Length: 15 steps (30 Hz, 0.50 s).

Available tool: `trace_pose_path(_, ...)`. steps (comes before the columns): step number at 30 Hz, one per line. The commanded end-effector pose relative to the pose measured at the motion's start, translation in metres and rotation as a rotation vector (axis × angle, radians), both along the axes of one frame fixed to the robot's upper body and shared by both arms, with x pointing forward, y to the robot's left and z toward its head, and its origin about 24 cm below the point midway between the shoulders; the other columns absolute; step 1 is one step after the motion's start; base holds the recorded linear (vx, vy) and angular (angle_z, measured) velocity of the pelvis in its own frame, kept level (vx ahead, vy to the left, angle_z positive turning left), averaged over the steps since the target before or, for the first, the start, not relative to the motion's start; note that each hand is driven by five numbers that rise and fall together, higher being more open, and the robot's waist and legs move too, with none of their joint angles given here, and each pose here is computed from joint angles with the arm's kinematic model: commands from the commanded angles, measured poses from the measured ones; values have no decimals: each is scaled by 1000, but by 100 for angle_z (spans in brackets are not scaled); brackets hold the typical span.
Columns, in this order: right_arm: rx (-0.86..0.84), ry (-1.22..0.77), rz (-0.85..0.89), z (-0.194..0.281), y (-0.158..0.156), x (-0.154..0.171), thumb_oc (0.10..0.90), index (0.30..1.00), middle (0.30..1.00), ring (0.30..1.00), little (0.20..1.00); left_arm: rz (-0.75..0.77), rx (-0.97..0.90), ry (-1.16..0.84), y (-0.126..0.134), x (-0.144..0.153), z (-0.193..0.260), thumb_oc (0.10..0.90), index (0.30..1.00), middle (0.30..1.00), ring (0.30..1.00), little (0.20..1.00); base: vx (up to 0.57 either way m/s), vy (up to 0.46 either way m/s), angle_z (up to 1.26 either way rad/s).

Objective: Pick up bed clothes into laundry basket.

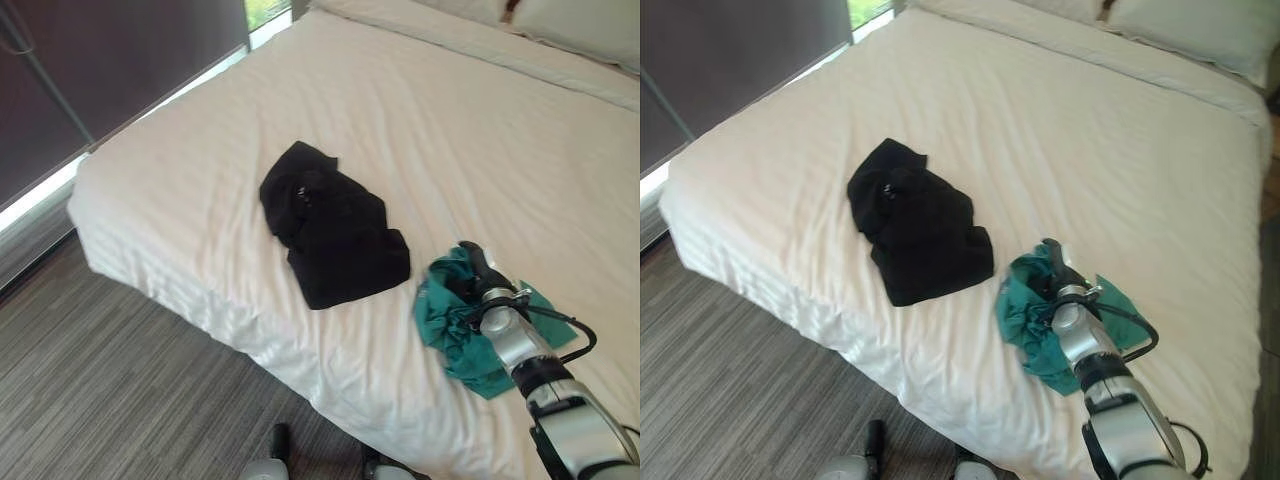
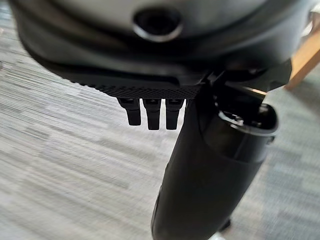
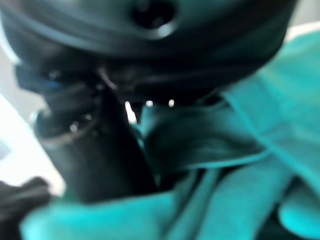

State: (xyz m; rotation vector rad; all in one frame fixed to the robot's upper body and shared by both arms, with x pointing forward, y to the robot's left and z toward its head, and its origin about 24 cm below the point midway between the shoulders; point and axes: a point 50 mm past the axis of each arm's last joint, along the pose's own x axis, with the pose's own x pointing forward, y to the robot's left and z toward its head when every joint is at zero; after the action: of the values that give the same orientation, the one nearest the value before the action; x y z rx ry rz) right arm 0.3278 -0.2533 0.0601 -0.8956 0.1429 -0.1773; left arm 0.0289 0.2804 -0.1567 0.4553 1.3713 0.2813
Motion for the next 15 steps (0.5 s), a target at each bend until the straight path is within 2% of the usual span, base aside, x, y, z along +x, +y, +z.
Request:
trace_pose_path(1, -148, -211, -18, 54, -22, 6, 800, 900, 900, 900, 900, -61, 51, 63, 6, -1, 1, 800, 900, 900, 900, 900, 11, 0, -13)
trace_pose_path(5, -123, -269, 44, 56, -12, -12, 800, 900, 900, 900, 900, -95, 32, 25, 1, 10, 1, 800, 900, 900, 900, 900, 5, -6, -22)
trace_pose_path(15, -42, -43, 62, -3, 4, -11, 800, 900, 900, 900, 900, -174, 47, -9, 4, 28, 5, 800, 900, 900, 900, 900, 0, -2, -9)
